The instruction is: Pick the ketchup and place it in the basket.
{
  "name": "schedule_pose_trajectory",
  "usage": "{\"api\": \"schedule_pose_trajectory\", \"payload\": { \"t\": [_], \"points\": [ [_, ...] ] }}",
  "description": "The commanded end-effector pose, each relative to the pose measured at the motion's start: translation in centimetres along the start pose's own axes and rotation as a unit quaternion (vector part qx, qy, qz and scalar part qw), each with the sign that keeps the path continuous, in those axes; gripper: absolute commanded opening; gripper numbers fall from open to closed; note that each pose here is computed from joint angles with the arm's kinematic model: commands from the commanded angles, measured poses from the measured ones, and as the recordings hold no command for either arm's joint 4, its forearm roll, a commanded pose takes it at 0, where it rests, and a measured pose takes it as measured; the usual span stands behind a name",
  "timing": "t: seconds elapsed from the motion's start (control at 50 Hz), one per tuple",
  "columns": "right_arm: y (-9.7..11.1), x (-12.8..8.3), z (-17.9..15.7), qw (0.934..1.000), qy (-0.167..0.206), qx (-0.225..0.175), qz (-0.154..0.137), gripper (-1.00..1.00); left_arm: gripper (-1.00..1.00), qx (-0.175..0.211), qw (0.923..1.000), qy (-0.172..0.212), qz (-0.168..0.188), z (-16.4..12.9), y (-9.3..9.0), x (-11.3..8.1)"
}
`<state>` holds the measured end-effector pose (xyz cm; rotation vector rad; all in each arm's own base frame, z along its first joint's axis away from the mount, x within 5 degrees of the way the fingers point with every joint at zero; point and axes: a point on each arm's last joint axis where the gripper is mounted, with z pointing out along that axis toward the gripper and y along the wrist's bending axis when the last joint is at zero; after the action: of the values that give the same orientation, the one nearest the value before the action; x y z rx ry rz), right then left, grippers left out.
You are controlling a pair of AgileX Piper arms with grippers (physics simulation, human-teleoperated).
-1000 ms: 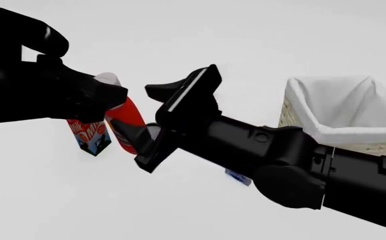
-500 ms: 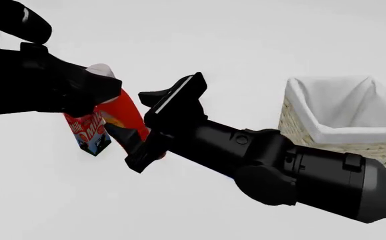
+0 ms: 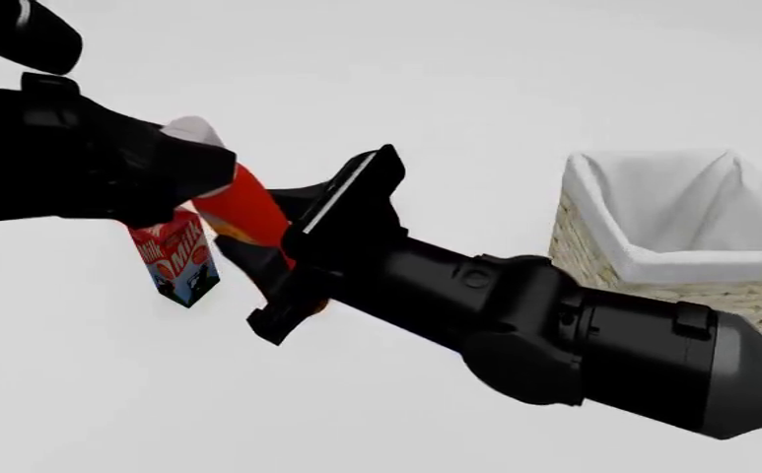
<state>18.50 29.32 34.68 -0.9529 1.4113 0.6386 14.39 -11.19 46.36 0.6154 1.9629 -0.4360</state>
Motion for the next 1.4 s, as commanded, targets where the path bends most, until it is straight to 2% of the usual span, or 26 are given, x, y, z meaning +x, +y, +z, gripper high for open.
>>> {"api": "schedule_pose_trajectory", "payload": {
  "t": [0.02,0.06,0.08,0.12,0.2,0.34,0.46,0.58,0.66,0.78,0.82,0.88,0.9,1.02,1.12,1.18,1.22,1.26,1.3,1.4],
  "points": [
    [-0.6,0.5,-0.9,0.9994,0.010,0.014,0.030,-1.00,-1.00,0.038,0.9991,-0.017,0.005,-0.7,-1.3,-0.3],
    [-0.9,0.4,-1.1,0.9993,0.010,0.018,0.030,-1.00,-1.00,0.045,0.9986,-0.022,0.016,-1.0,-1.6,-0.4],
    [-0.9,0.4,-1.1,0.9993,0.010,0.018,0.030,-1.00,1.00,0.041,0.9986,-0.027,0.018,-1.2,-1.4,-0.5],
    [-1.1,0.3,-1.3,0.9993,0.010,0.021,0.030,-1.00,1.00,0.060,0.9973,-0.040,0.012,-2.0,-2.0,-1.0],
    [-1.2,0.2,-1.5,0.9993,0.010,0.023,0.029,-1.00,1.00,0.069,0.9961,-0.055,0.010,-3.0,-2.2,-1.5],
    [-1.3,-0.3,-2.0,0.9993,0.007,0.024,0.028,-1.00,1.00,0.121,0.9887,-0.088,0.012,-5.8,-3.5,-2.5],
    [-1.4,-0.3,-2.5,0.9992,0.007,0.025,0.029,-1.00,1.00,0.132,0.9845,-0.113,0.019,-7.5,-3.4,-3.0],
    [-1.4,-0.4,-3.0,0.9992,0.007,0.026,0.030,-1.00,1.00,0.125,0.9822,-0.140,0.015,-9.1,-2.8,-3.3],
    [-1.5,-0.6,-3.5,0.9991,0.005,0.028,0.031,-1.00,1.00,0.107,0.9806,-0.163,0.022,-10.3,-2.2,-3.3],
    [-2.1,-1.4,-4.6,0.9989,-0.002,0.036,0.030,-1.00,1.00,0.091,0.9782,-0.187,0.002,-11.8,-1.4,-2.8],
    [-2.5,-1.7,-5.3,0.9986,-0.005,0.043,0.030,-1.00,1.00,0.079,0.9763,-0.201,-0.018,-12.7,-0.9,-2.1],
    [-2.8,-1.9,-5.6,0.9984,-0.005,0.048,0.030,-1.00,1.00,0.063,0.9752,-0.211,-0.018,-13.1,-0.6,-1.5],
    [-2.9,-1.9,-5.7,0.9983,-0.006,0.050,0.031,-1.00,1.00,0.062,0.9753,-0.210,-0.028,-13.1,-0.5,-1.3],
    [-4.1,-2.4,-6.9,0.9969,-0.010,0.072,0.032,-1.00,1.00,0.027,0.9691,-0.242,-0.042,-14.5,0.1,0.3],
    [-4.6,-2.4,-7.6,0.9958,-0.012,0.083,0.035,-1.00,1.00,0.014,0.9676,-0.243,-0.068,-14.3,0.4,1.2],
    [-5.3,-2.4,-8.2,0.9944,-0.015,0.097,0.039,-1.00,1.00,-0.002,0.9637,-0.252,-0.088,-14.2,0.6,2.2],
    [-5.4,-2.3,-8.3,0.9942,-0.014,0.100,0.037,-1.00,1.00,-0.008,0.9631,-0.256,-0.084,-14.3,0.6,2.5],
    [-6.0,-2.3,-9.0,0.9924,-0.018,0.115,0.041,-1.00,1.00,-0.033,0.9579,-0.270,-0.092,-14.1,0.9,3.6],
    [-6.2,-2.3,-9.2,0.9919,-0.020,0.118,0.044,-1.00,1.00,-0.039,0.9573,-0.271,-0.092,-14.0,0.9,3.9],
    [-7.3,-2.5,-10.5,0.9879,-0.026,0.145,0.047,-1.00,1.00,-0.063,0.9528,-0.270,-0.124,-12.5,1.4,5.8]
  ]
}}
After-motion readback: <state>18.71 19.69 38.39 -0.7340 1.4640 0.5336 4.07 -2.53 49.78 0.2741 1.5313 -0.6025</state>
